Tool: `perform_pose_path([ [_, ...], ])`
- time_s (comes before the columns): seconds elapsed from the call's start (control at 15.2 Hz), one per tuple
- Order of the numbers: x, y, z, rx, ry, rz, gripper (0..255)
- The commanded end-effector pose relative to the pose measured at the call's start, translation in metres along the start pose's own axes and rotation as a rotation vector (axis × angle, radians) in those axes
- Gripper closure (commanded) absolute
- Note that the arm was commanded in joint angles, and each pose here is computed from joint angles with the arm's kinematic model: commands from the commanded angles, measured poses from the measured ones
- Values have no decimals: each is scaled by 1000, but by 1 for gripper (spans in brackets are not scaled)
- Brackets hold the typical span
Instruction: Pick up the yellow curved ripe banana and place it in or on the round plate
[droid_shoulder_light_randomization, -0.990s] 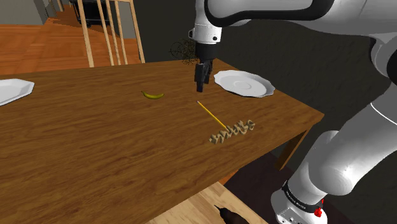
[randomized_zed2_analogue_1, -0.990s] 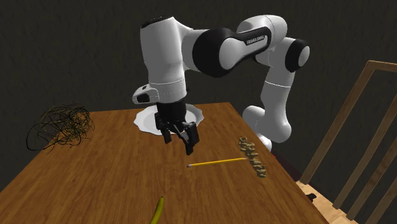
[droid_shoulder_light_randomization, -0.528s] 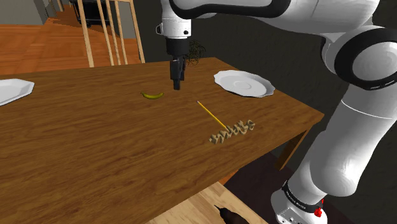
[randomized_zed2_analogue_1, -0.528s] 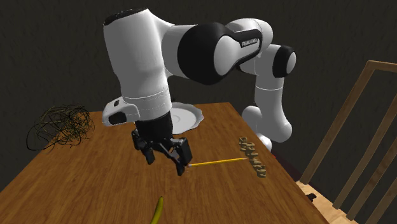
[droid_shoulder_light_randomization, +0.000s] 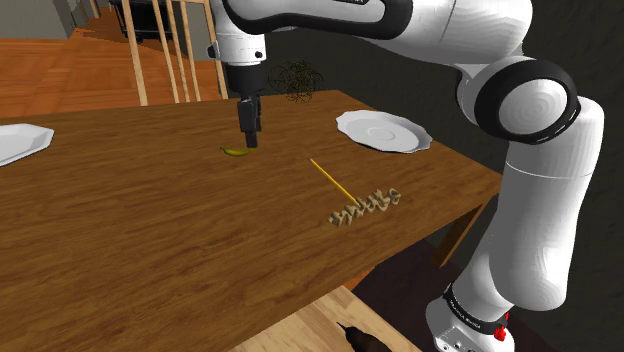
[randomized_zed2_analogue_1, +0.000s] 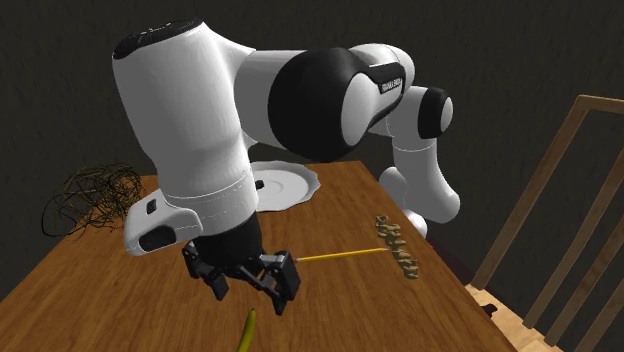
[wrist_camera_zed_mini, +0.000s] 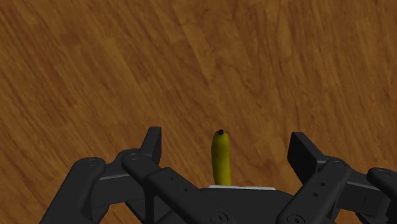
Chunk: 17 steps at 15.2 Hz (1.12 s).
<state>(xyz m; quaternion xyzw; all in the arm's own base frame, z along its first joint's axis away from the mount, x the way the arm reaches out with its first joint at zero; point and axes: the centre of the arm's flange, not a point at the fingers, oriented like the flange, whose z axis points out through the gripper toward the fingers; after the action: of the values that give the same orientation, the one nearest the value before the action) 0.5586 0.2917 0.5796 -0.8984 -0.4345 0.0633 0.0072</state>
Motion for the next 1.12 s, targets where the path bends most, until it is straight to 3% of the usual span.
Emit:
perform_pose_path([
  [0.0,1,0,10,0,0,-2,0],
  [0.2,1,0,29,0,0,-2,0],
  [0.73,1,0,29,0,0,-2,0],
  [0.79,1,0,29,0,0,-2,255],
  [1.06,1,0,29,0,0,-2,255],
])
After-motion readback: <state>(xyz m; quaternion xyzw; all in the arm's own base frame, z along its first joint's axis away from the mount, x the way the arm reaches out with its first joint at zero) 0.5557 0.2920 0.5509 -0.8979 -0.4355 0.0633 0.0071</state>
